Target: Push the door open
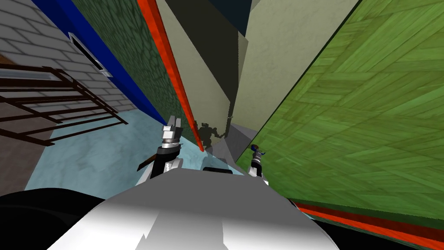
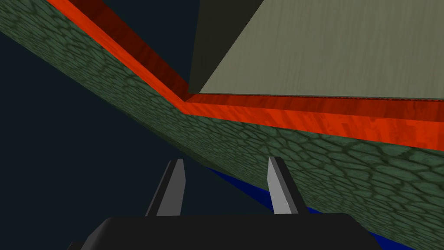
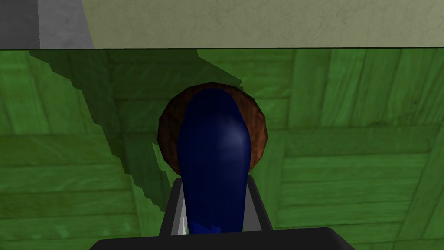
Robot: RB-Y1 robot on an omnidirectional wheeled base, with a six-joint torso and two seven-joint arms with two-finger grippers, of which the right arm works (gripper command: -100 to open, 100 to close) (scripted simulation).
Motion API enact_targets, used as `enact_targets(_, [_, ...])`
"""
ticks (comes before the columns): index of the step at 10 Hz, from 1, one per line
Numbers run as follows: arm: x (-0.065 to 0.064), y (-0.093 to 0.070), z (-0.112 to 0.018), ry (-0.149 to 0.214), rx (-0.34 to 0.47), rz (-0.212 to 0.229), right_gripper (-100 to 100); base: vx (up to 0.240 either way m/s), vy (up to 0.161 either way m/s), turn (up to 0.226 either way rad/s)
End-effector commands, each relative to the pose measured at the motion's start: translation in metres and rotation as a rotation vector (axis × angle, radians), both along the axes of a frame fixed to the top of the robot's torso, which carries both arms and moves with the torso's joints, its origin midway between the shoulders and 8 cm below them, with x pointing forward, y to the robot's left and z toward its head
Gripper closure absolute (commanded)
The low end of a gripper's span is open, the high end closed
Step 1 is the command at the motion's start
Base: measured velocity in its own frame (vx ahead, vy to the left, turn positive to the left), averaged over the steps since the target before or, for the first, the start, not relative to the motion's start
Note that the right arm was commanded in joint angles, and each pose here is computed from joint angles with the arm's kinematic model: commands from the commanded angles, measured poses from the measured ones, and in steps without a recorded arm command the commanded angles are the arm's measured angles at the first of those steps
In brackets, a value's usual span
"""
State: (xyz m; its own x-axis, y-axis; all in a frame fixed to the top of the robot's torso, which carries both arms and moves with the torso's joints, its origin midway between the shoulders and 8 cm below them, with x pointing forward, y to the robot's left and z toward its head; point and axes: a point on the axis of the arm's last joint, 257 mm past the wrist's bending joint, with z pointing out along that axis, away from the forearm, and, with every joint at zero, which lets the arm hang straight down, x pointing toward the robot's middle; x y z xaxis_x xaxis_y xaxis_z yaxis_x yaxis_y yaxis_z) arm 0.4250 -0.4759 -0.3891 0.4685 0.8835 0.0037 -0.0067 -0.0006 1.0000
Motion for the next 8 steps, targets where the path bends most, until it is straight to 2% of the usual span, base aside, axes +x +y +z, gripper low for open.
enact_targets(1, [-0.003, -0.012, 0.006, -0.013, -0.012, -0.04, 100, 0.205, -0.062, -0.021])
enact_targets(3, [-0.008, -0.02, 0.007, -0.015, -0.014, -0.087, 100, 0.185, -0.064, -0.026])
enact_targets(4, [-0.008, -0.02, 0.007, -0.015, -0.014, -0.087, 100, 0.134, -0.049, -0.015])
enact_targets(8, [-0.017, -0.035, 0.006, -0.016, -0.013, -0.173, 100, 0.145, -0.05, -0.025])
